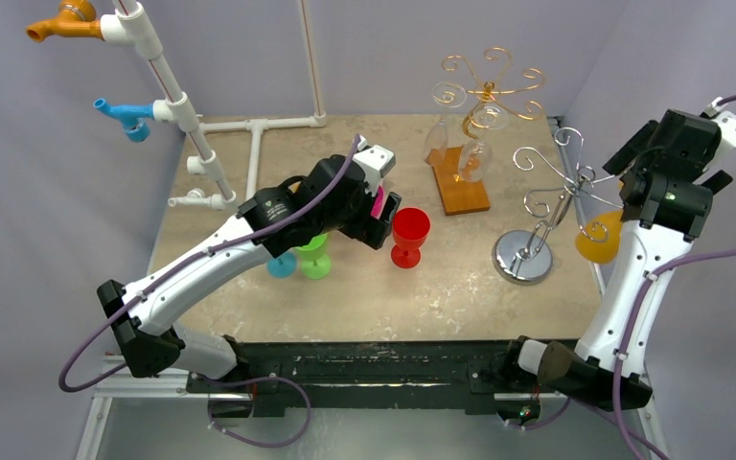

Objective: Take the wine glass off the wine glass rack
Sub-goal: Pick up the wine glass from the wine rack.

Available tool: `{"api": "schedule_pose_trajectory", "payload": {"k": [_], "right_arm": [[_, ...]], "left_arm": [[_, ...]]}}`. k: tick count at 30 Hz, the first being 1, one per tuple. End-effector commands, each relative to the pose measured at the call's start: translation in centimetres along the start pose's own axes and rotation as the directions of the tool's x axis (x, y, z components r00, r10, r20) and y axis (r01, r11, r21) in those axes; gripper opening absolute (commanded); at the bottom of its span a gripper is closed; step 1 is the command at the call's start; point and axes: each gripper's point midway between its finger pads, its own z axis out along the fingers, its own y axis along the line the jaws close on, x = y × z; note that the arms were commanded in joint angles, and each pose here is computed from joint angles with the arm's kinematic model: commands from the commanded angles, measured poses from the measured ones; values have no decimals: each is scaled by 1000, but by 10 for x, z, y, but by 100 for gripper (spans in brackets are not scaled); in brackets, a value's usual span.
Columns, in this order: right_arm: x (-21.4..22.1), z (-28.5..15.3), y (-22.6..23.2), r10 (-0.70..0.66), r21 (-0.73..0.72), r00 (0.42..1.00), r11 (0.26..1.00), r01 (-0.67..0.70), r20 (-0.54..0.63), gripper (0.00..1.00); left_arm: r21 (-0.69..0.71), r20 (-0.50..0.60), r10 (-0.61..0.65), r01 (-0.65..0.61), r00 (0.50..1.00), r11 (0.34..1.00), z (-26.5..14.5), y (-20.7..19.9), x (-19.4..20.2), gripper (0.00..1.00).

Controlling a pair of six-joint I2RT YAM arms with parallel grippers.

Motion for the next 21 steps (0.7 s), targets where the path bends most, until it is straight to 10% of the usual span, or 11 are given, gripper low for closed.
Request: {"api": "schedule_pose_trajectory", "payload": {"k": [1,21], "right_arm": [[-12,-1,7,-17,-50,999,999,19,47,99],[4,8,3,-60,-27,998,998,60,22,99]], "left_arm": [[-63,27,-29,31,999,998,-7,7,-15,89],[-89,7,-53,54,999,995,0,6,-23,98]]}}
